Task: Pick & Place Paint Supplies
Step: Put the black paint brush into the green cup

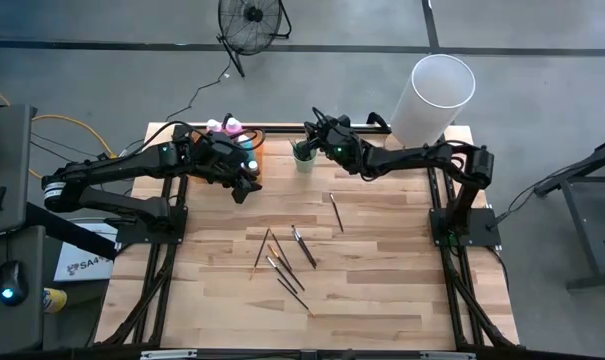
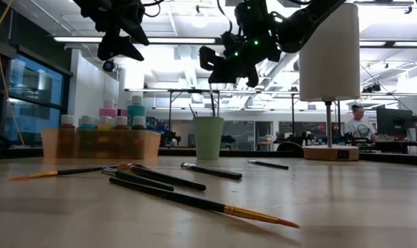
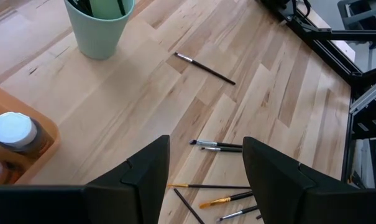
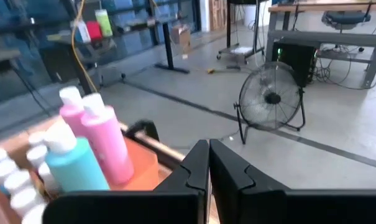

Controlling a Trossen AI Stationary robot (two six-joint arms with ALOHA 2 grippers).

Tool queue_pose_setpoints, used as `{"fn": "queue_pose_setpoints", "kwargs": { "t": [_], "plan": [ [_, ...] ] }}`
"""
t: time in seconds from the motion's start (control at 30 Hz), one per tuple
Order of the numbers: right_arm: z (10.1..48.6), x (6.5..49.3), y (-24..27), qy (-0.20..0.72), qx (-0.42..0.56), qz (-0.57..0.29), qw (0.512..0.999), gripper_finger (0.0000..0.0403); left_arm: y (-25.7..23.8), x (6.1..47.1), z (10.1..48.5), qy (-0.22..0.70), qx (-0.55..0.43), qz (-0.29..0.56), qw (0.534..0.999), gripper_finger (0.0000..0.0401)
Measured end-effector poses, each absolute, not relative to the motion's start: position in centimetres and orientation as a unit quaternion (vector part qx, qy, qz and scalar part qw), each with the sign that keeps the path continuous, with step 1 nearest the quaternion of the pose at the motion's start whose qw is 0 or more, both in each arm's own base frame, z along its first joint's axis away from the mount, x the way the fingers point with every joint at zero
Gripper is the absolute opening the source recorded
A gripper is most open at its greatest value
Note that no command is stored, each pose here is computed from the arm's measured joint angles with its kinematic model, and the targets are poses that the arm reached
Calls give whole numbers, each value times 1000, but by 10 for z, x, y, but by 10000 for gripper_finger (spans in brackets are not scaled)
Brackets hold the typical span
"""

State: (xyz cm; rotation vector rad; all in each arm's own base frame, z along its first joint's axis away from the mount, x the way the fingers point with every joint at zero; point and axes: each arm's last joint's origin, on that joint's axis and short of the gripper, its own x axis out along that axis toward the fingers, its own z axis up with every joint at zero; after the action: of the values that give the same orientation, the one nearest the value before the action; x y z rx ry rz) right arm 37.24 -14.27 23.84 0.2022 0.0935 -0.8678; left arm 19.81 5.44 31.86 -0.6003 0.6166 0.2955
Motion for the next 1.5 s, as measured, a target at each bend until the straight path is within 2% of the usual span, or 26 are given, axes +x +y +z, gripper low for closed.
{"fn": "queue_pose_setpoints", "kwargs": {
  "t": [0.53,0.87,1.03,1.17,1.5],
  "plan": [
    [234,372,-143,83,74,-396,912,10,54,198,319,299,-279,139,902,200],
    [233,373,-142,83,93,-383,915,126,53,193,323,290,-257,137,911,200],
    [249,367,-130,80,101,-374,918,158,51,183,331,270,-231,141,924,200],
    [266,353,-119,104,102,-392,908,160,49,176,337,256,-209,141,933,200],
    [314,313,-98,157,192,-392,886,141,48,171,340,252,-159,128,946,200]
  ]
}}
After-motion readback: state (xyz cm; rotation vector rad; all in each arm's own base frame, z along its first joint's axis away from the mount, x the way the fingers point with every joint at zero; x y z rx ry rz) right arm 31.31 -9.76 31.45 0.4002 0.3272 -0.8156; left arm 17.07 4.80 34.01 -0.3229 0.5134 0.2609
